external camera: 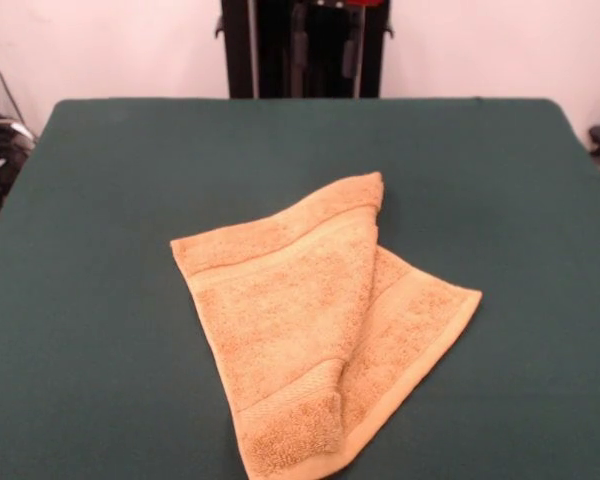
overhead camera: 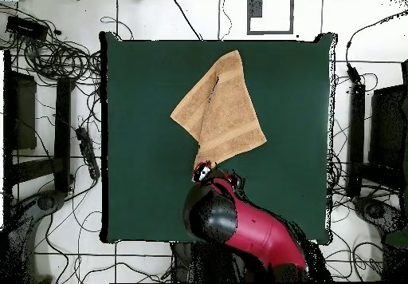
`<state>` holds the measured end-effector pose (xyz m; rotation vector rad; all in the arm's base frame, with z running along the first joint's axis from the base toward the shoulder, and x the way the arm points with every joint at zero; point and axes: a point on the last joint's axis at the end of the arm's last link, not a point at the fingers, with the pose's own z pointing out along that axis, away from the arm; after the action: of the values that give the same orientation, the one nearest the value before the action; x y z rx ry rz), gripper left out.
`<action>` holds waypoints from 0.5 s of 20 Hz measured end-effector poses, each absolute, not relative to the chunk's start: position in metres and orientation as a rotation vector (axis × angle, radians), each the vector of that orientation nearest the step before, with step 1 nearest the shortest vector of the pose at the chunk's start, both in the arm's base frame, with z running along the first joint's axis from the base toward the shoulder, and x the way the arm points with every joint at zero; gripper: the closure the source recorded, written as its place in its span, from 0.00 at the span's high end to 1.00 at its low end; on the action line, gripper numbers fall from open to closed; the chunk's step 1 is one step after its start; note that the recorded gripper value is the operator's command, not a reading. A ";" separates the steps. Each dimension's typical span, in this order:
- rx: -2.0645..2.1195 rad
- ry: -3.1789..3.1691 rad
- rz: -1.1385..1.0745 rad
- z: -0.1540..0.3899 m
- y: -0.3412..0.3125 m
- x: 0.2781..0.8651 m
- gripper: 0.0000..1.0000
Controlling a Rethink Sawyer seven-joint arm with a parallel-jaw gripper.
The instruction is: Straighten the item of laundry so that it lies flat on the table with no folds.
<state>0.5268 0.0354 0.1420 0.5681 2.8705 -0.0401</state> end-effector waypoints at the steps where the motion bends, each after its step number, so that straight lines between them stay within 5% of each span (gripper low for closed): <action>1: 0.543 2.871 -0.046 0.143 0.044 0.527 1.00; 10: 0.430 2.875 -0.063 0.139 0.074 0.568 1.00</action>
<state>0.5681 0.0743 0.1390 0.4300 2.8748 -0.0625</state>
